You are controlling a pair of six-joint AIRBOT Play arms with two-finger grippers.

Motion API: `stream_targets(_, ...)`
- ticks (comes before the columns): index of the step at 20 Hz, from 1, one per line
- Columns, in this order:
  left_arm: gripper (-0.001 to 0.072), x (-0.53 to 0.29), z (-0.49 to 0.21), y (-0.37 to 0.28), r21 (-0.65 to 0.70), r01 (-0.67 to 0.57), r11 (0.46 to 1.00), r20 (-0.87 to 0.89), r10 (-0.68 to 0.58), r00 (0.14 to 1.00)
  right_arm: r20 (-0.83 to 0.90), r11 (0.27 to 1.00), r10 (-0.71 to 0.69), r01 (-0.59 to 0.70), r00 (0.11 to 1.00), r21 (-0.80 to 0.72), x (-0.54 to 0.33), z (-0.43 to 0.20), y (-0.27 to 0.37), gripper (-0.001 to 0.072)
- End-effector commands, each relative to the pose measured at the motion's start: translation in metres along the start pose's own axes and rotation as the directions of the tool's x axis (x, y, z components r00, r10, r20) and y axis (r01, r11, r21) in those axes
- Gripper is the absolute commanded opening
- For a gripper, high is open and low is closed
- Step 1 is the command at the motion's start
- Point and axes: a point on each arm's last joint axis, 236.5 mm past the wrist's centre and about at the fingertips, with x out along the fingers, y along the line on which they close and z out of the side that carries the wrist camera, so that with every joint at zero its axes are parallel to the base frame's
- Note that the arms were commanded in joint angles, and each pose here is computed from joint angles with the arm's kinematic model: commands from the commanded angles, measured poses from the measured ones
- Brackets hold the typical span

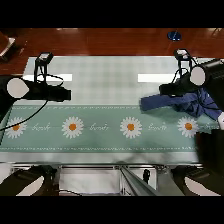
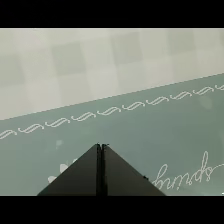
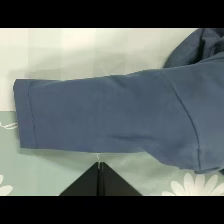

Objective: Fold the shirts.

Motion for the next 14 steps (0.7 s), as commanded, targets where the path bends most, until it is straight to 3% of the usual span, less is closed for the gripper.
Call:
stream_targets(1, 0.0019, 0.0, 0.0, 0.0, 0.0, -0.001, 1.0, -0.001, 0.001, 1.0, -0.001, 1.0, 0.0, 0.0, 1.0, -0.001, 0.0, 0.0, 0.0, 0.002)
stream_targets(14, 0.0019, 0.0, 0.0, 0.0, 0.0, -0.001, 1.0, -0.001, 0.001, 1.0, 0.067, 1.0, 0.018, -0.018, 0.998, 0.0, 0.0, 0.016, 0.005, 0.002)
